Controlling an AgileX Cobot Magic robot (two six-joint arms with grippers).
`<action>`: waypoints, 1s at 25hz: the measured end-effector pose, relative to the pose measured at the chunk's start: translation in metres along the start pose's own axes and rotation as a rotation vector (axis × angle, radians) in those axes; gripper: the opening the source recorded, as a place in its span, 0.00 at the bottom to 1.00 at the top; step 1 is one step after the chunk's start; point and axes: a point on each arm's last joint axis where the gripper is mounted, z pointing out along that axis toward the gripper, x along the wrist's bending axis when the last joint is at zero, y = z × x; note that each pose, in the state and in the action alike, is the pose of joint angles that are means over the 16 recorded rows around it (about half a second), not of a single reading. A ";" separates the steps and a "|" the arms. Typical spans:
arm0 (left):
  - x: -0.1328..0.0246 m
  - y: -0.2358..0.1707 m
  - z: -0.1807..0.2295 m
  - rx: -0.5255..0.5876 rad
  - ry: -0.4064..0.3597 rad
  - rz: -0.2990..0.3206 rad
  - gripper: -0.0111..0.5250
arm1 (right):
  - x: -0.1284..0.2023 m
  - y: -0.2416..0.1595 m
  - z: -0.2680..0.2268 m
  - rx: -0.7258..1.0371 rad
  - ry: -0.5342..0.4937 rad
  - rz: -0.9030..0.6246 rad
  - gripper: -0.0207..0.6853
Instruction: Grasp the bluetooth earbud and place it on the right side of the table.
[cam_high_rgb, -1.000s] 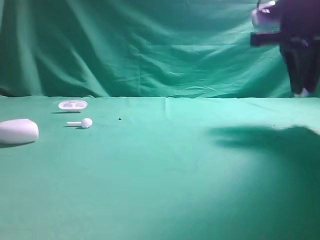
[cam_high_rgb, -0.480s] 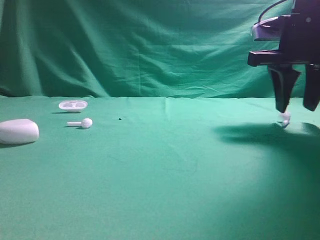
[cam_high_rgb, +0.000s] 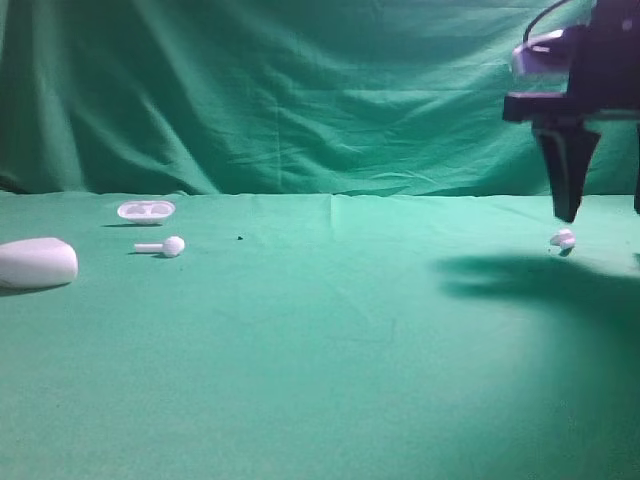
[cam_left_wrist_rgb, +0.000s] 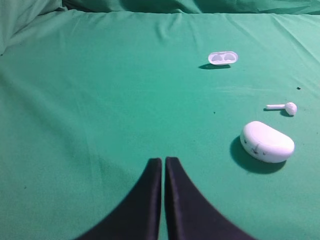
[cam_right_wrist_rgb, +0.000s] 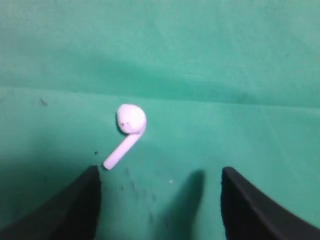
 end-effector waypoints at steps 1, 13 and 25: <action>0.000 0.000 0.000 0.000 0.000 0.000 0.02 | 0.001 -0.002 -0.011 -0.017 0.005 -0.001 0.33; 0.000 0.000 0.000 0.000 0.000 0.000 0.02 | 0.019 -0.072 -0.151 -0.332 0.107 -0.083 0.03; 0.000 0.000 0.000 0.000 0.000 0.000 0.02 | 0.003 -0.179 -0.173 -0.607 0.180 -0.112 0.03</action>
